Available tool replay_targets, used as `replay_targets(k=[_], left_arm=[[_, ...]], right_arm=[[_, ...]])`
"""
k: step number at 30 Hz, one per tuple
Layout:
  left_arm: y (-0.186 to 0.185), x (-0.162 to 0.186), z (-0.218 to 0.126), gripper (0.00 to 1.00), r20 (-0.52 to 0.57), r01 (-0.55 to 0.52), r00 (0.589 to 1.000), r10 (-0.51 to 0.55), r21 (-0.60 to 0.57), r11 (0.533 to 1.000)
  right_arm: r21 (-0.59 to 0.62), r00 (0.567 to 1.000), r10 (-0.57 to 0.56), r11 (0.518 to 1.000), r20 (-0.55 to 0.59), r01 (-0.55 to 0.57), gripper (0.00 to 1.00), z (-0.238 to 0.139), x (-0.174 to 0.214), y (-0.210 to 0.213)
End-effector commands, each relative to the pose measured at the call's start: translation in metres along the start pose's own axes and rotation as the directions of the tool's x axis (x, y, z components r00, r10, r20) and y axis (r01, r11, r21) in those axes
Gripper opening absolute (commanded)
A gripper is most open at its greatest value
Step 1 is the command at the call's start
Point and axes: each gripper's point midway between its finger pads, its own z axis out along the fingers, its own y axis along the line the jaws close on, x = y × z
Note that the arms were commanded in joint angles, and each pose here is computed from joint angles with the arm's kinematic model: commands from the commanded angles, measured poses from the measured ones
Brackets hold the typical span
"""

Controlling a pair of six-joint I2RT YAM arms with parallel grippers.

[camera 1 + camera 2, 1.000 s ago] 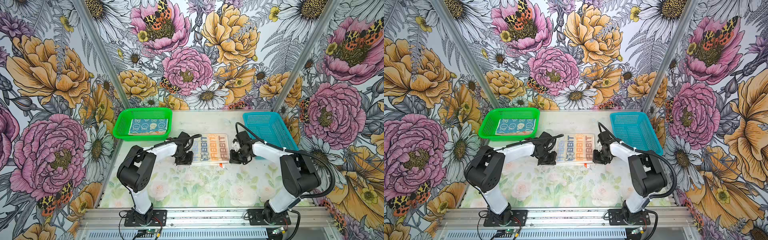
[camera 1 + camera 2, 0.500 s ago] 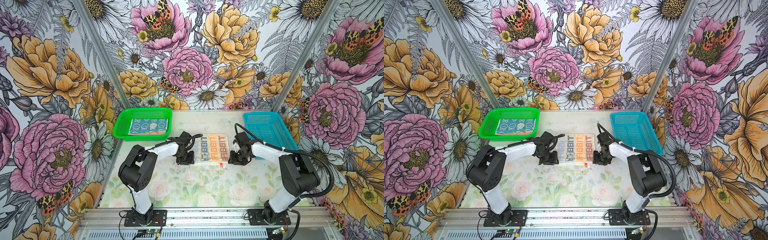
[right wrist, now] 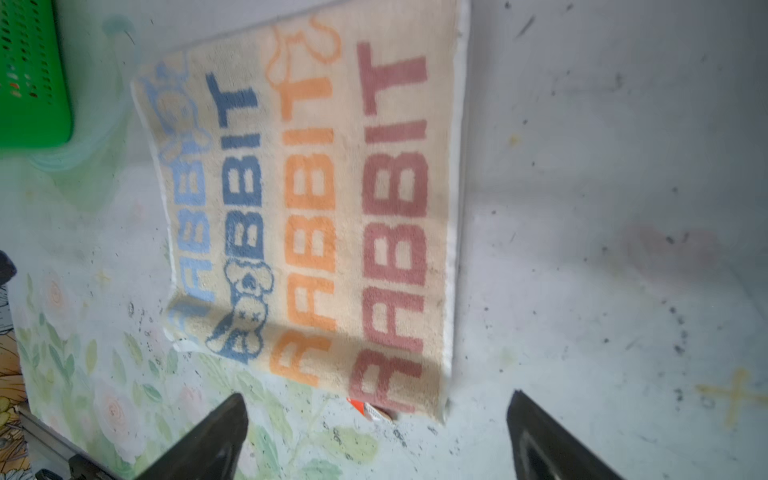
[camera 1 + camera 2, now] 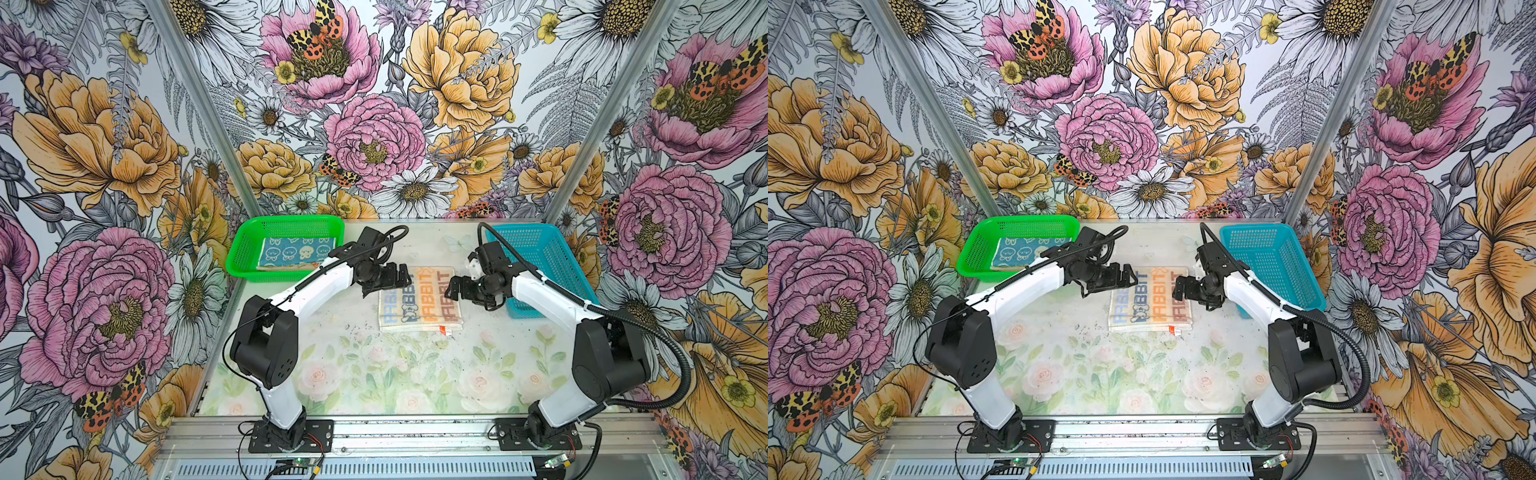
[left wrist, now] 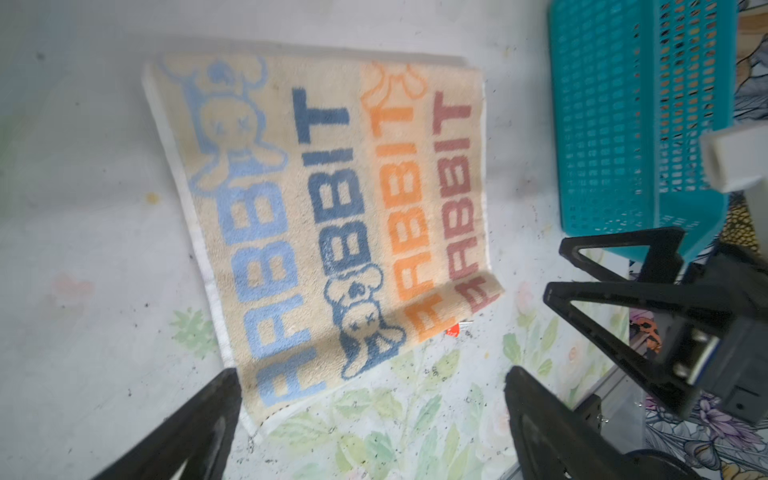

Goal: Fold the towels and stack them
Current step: 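Open both grippers and move them to the towel edge farthest from the robot, then lower both grippers and pinch the far edge of the RABBIT towel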

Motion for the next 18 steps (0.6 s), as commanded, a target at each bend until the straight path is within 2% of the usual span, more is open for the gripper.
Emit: replay_targets(k=[1, 6, 12, 18], left_arm=[[0.015, -0.023, 0.021, 0.99, -0.007, 0.043, 0.999, -0.043, 0.003, 0.999], [0.037, -0.051, 0.044, 0.99, -0.020, 0.056, 0.998, -0.057, -0.012, 0.998], [0.053, -0.059, 0.073, 0.99, -0.055, 0.048, 0.997, -0.050, -0.040, 0.998], [0.061, -0.065, 0.079, 0.99, -0.057, 0.046, 0.997, -0.049, -0.049, 0.998]], right_arm=[[0.027, 0.999, -0.005, 1.000, 0.034, 0.004, 0.98, 0.011, -0.038, -0.010], [0.030, 0.999, -0.001, 1.000, 0.036, 0.000, 0.94, 0.040, -0.083, -0.018], [0.048, 0.999, -0.034, 0.998, 0.015, 0.033, 0.85, 0.070, -0.106, -0.025], [0.064, 0.996, -0.084, 0.994, 0.003, 0.084, 0.77, 0.088, -0.120, -0.030]])
